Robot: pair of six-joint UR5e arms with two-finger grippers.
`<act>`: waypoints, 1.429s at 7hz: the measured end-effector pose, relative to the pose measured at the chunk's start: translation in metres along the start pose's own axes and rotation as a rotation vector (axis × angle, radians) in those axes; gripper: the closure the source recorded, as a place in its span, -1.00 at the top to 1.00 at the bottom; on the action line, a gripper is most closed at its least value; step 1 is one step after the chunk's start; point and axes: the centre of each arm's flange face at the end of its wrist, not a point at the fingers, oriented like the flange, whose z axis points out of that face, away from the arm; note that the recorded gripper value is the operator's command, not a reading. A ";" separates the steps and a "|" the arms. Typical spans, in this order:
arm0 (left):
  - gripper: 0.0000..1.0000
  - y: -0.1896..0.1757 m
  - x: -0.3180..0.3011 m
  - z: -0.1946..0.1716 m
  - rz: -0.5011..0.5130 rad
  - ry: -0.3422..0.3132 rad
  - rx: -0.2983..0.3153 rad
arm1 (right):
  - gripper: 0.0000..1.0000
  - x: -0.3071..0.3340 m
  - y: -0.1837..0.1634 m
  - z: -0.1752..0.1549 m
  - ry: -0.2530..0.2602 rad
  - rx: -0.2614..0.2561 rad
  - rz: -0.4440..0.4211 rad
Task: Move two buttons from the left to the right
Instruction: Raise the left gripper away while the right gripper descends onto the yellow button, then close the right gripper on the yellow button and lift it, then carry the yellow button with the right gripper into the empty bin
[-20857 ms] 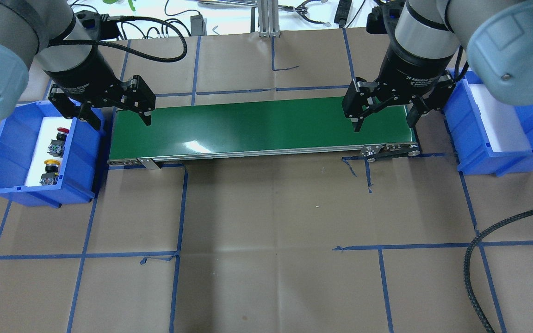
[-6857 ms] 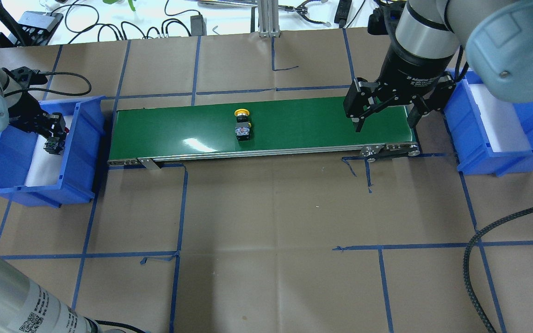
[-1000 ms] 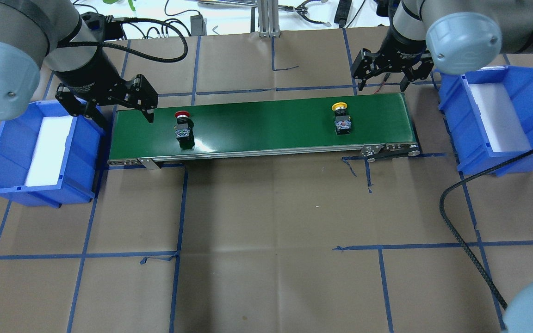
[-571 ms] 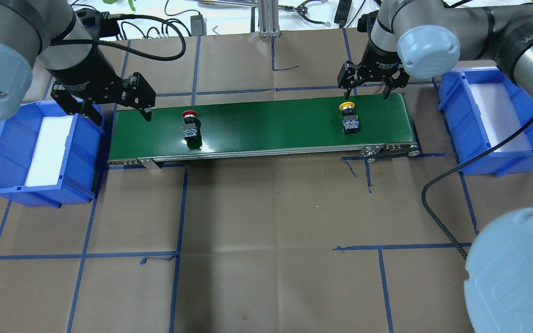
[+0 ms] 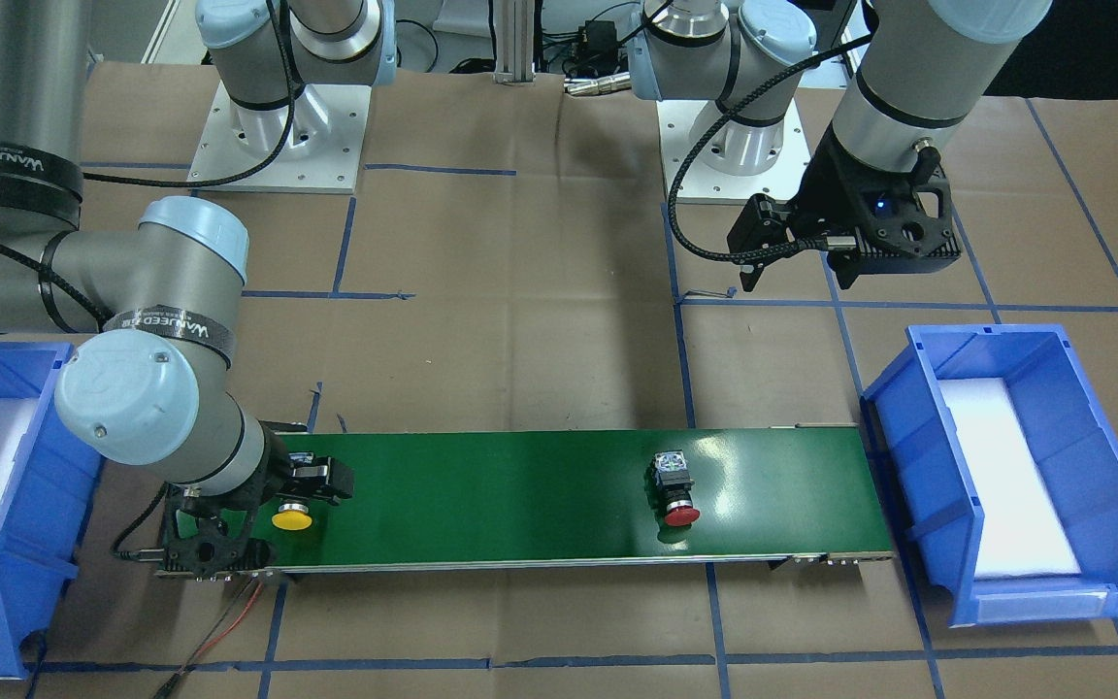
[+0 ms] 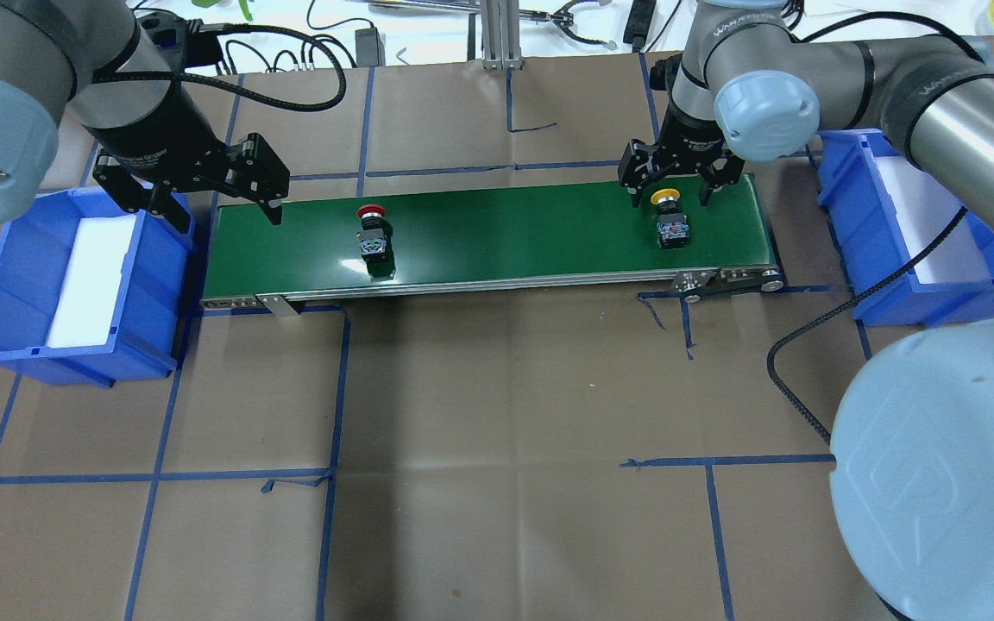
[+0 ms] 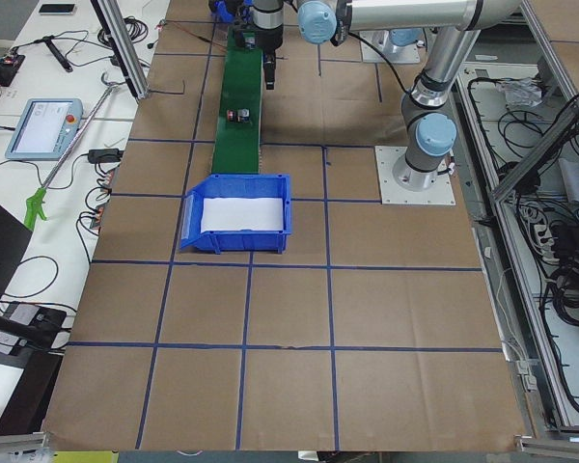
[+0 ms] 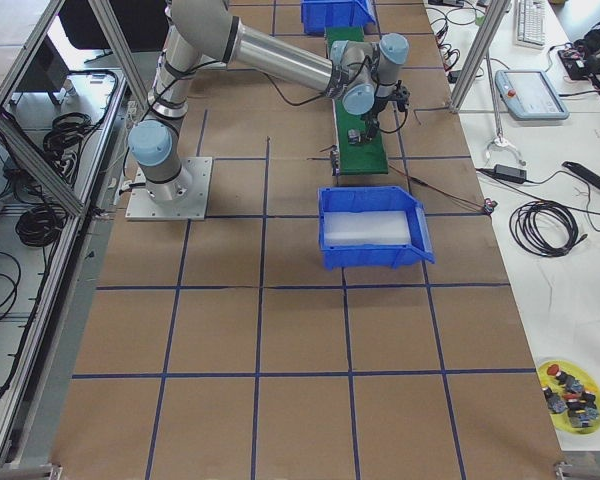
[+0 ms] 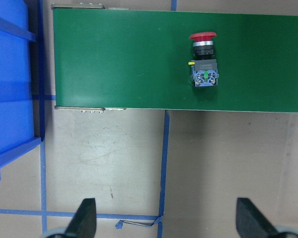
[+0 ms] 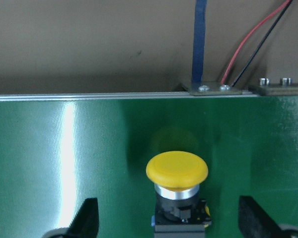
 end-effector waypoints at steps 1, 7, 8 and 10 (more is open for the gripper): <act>1.00 0.000 0.000 0.000 0.000 0.000 0.000 | -0.04 0.000 0.003 0.006 0.000 -0.013 0.000; 1.00 0.004 0.000 0.001 0.000 -0.003 -0.002 | -0.95 0.034 0.008 -0.012 0.050 -0.028 0.006; 1.00 0.004 0.000 0.001 0.001 -0.004 -0.002 | -0.95 0.045 0.008 -0.040 0.060 -0.007 0.011; 1.00 0.004 0.000 0.000 0.001 -0.005 0.000 | -0.93 0.101 0.019 -0.126 0.056 0.000 0.017</act>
